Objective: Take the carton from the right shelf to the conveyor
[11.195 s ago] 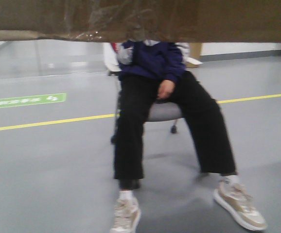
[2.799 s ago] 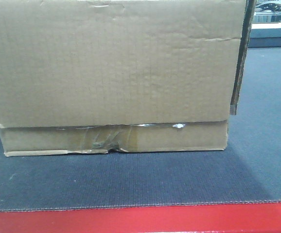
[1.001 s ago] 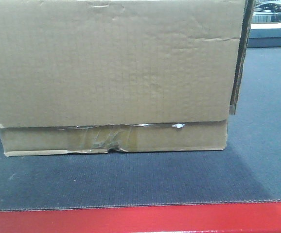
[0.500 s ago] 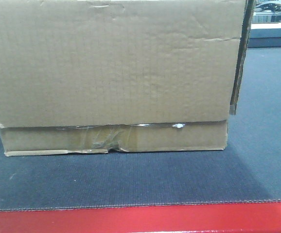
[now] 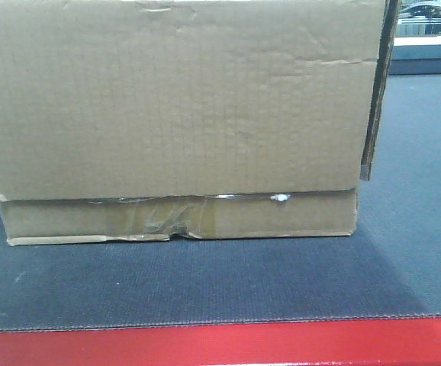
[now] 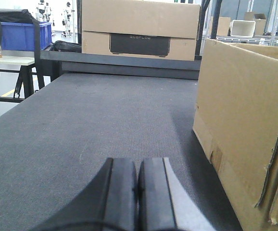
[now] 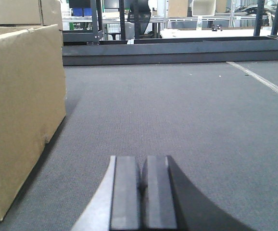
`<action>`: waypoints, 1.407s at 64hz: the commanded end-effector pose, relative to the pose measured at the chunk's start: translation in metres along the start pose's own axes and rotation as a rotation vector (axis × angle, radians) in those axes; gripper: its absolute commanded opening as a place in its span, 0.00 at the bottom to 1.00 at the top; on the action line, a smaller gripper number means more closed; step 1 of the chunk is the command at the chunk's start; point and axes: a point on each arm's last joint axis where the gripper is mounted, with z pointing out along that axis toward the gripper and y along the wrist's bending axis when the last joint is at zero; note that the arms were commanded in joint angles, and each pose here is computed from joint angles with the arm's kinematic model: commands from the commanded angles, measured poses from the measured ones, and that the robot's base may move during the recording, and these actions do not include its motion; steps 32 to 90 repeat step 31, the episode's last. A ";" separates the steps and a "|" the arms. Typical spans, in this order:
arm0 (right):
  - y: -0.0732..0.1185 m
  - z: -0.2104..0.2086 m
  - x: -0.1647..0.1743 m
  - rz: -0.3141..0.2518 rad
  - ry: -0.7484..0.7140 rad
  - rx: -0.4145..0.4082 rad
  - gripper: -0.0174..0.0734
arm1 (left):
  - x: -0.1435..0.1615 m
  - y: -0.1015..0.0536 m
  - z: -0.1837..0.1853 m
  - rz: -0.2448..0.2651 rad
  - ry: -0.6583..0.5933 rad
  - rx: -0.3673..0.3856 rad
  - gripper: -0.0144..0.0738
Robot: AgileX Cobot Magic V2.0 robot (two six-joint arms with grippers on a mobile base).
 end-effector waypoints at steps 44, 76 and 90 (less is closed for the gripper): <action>0.000 0.000 -0.003 -0.009 -0.031 0.005 0.12 | -0.002 0.000 0.000 0.006 -0.024 0.000 0.16; 0.000 0.000 -0.003 -0.009 -0.031 0.005 0.12 | -0.002 0.000 0.000 0.006 -0.024 0.000 0.16; 0.000 0.000 -0.003 -0.009 -0.031 0.005 0.12 | -0.002 0.000 0.000 0.006 -0.024 0.000 0.16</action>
